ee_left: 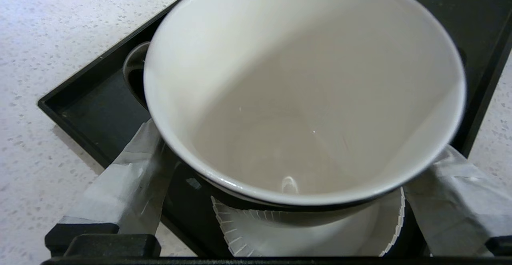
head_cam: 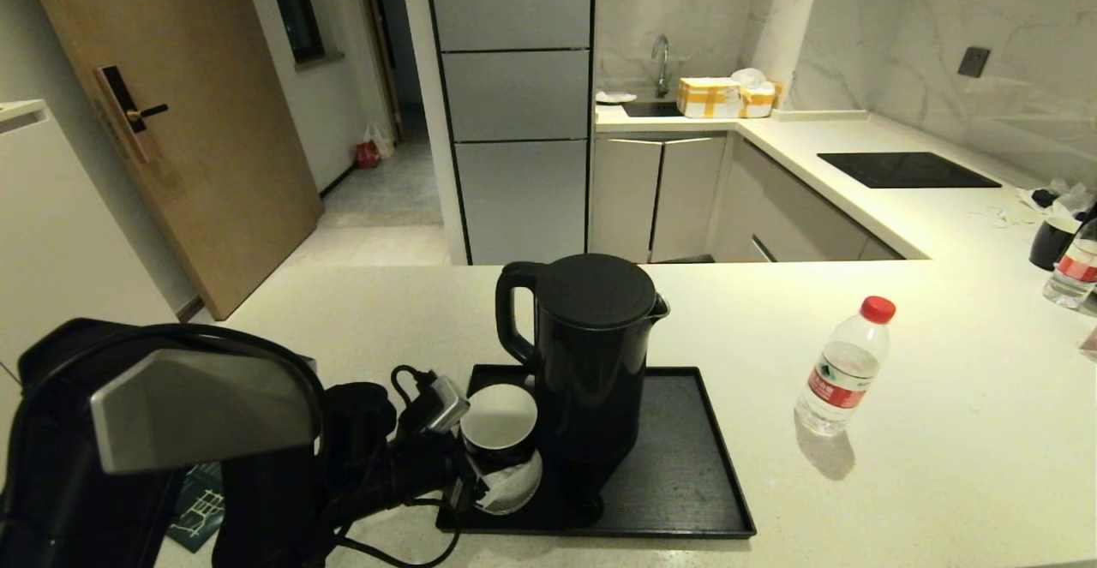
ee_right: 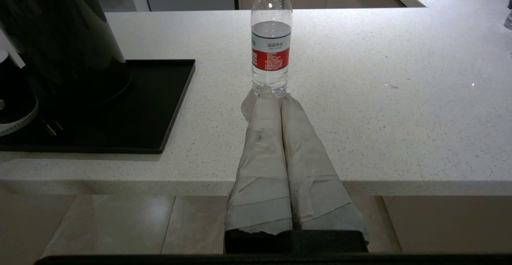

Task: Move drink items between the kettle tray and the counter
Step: Pick up the tea cup

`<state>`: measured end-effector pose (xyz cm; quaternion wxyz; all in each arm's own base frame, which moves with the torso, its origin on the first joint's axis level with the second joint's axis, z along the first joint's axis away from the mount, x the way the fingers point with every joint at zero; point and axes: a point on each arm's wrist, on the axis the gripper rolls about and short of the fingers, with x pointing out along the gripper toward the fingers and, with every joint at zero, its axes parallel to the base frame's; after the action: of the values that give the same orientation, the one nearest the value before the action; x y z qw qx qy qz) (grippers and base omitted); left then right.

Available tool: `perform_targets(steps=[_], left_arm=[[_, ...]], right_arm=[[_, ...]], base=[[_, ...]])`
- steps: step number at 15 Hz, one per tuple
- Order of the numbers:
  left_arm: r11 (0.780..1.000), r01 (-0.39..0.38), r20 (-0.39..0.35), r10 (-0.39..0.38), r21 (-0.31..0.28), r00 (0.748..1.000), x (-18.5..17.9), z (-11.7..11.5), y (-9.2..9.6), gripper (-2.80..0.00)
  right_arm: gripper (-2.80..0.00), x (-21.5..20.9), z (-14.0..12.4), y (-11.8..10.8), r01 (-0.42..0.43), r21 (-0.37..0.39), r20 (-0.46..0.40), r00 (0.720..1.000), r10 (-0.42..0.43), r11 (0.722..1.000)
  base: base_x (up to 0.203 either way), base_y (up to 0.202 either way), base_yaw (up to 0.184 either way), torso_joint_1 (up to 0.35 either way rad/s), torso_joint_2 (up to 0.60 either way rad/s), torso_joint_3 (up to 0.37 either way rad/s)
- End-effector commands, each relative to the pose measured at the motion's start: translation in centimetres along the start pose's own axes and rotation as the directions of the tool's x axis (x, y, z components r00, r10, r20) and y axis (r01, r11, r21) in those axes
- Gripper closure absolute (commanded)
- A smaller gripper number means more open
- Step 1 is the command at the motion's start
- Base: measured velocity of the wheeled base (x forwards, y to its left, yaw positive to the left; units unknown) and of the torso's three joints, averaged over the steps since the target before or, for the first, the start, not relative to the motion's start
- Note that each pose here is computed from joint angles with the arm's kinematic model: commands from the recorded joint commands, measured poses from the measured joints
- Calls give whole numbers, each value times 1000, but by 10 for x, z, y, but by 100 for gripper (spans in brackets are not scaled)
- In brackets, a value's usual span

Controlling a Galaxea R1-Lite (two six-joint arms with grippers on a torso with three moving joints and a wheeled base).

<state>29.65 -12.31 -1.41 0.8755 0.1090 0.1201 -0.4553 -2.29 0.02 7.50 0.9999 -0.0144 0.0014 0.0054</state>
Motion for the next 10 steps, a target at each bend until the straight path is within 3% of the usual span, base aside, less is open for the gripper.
perform_targets(steps=[1,2,10], left_arm=[[1000,2,3,-2,5,1000,1,-1,0,-280],[1000,4,-2,-4,2,1000,1,-3,-1,0],[1000,11,-4,-11,19,1000,-7,3,-7,0]], right_arm=[[0,0,0,0,-2,0,-2,1000,2,1000],[0,0,0,0,0,0,-2,1000,0,1000],[0,0,0,0,-3,0,-2,1000,3,1000]], base=[[0,0,0,0,0,0],[0,0,0,0,0,0],[0,0,0,0,0,0]])
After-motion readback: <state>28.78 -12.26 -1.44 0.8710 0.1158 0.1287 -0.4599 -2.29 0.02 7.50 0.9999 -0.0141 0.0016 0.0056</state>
